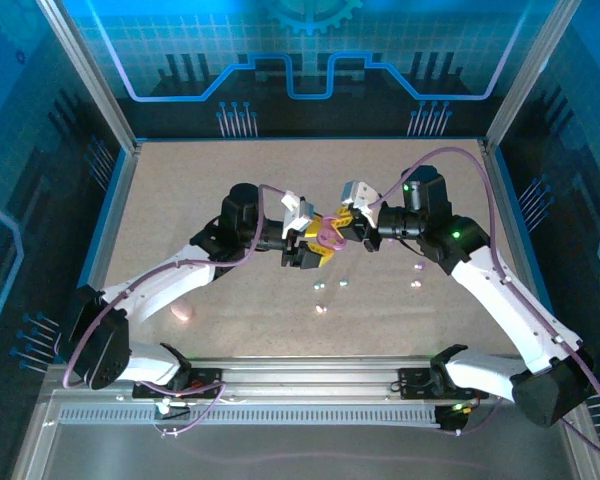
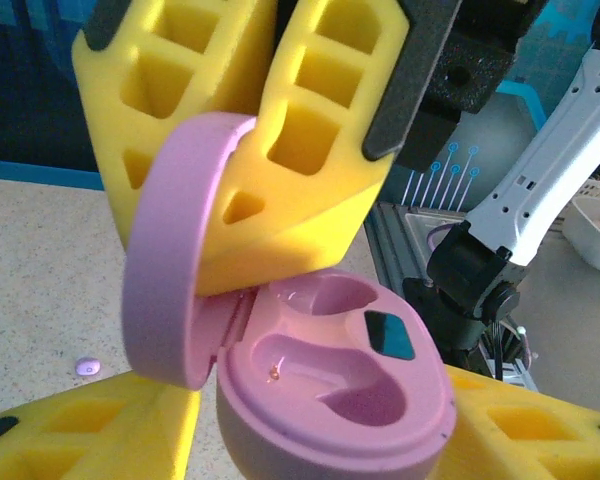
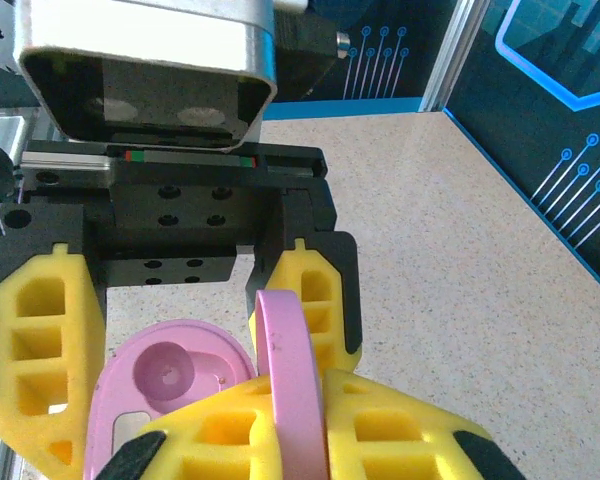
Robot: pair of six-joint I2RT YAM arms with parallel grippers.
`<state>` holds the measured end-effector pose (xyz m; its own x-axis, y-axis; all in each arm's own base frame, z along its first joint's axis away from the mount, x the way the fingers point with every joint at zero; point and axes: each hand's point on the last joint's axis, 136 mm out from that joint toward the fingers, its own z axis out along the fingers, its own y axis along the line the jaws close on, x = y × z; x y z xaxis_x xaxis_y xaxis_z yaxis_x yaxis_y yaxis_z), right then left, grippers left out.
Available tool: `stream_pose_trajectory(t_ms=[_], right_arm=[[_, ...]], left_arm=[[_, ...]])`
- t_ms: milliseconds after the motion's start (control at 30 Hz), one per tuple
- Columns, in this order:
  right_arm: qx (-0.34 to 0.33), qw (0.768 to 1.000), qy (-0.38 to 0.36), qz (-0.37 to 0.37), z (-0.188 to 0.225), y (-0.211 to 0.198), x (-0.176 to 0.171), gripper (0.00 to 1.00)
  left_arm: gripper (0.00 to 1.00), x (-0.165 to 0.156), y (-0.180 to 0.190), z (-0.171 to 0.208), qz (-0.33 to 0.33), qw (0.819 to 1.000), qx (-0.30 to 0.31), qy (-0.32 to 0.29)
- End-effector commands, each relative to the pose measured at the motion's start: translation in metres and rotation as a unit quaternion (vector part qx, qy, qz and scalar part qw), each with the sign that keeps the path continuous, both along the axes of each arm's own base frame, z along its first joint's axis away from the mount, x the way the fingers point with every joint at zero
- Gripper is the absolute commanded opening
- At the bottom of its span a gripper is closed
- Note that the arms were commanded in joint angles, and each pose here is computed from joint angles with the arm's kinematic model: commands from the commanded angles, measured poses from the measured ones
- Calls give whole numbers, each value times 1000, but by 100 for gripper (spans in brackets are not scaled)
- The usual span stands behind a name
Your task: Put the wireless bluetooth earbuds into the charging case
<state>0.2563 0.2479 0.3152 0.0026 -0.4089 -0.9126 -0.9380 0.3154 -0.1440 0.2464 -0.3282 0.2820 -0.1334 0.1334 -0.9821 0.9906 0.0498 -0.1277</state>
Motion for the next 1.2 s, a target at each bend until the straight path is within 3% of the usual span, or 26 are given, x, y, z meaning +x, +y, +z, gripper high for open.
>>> stream_pose_trajectory(t_ms=[0,333,600,967,1167], right_arm=[[5,1000,-11,0,4,2,-3,5],[3,1000,-12,-5,3,3,-2,5],[7,1000,-11,-6,3,3,-2,5],[15,1000,-7,-11,7,3,0,5],[14,1000,-5,-11,6,4,0,5]], left_arm=[[59,0,-3,15,-7,1000,-17,-21],[57,0,-3,15,-7,1000,-18,-20],[44,0,-3,14,-8,1000,-16,-18],[52,0,-3,12,-6,1000,-12,-19],[44,0,-2,14,-8,1000,-12,-20]])
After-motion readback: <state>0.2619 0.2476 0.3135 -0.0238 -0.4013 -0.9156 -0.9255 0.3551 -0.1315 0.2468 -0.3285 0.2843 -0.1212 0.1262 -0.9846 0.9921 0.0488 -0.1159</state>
